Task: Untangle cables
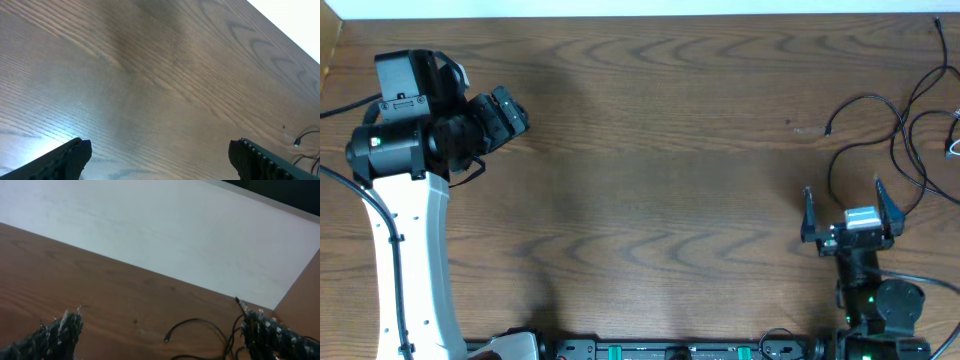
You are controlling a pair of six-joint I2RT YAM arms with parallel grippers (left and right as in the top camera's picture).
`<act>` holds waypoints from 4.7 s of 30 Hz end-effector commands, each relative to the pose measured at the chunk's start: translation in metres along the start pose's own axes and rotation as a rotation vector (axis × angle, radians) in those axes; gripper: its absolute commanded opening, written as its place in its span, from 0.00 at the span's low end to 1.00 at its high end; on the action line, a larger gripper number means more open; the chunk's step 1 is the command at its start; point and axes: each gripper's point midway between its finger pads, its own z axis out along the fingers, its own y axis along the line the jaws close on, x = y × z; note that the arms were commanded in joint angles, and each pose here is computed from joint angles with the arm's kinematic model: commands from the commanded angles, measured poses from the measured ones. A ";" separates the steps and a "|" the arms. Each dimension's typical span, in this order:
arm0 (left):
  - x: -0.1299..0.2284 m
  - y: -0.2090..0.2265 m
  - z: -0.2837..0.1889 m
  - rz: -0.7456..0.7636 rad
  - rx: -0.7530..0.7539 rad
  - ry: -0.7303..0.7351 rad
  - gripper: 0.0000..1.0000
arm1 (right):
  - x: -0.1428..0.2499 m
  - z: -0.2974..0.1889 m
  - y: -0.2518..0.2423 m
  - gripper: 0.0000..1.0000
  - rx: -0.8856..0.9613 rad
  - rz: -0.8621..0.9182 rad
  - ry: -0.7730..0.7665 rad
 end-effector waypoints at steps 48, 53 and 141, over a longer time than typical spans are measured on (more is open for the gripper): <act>-0.001 -0.001 0.001 0.009 0.001 0.004 0.93 | 0.043 -0.007 0.016 0.99 -0.036 0.006 0.085; 0.001 0.000 0.001 0.007 -0.002 0.012 0.93 | 0.043 -0.007 0.016 0.99 -0.036 0.006 0.085; 0.129 0.075 0.050 0.490 0.117 -0.850 0.93 | 0.043 -0.007 0.016 0.99 -0.035 0.007 0.087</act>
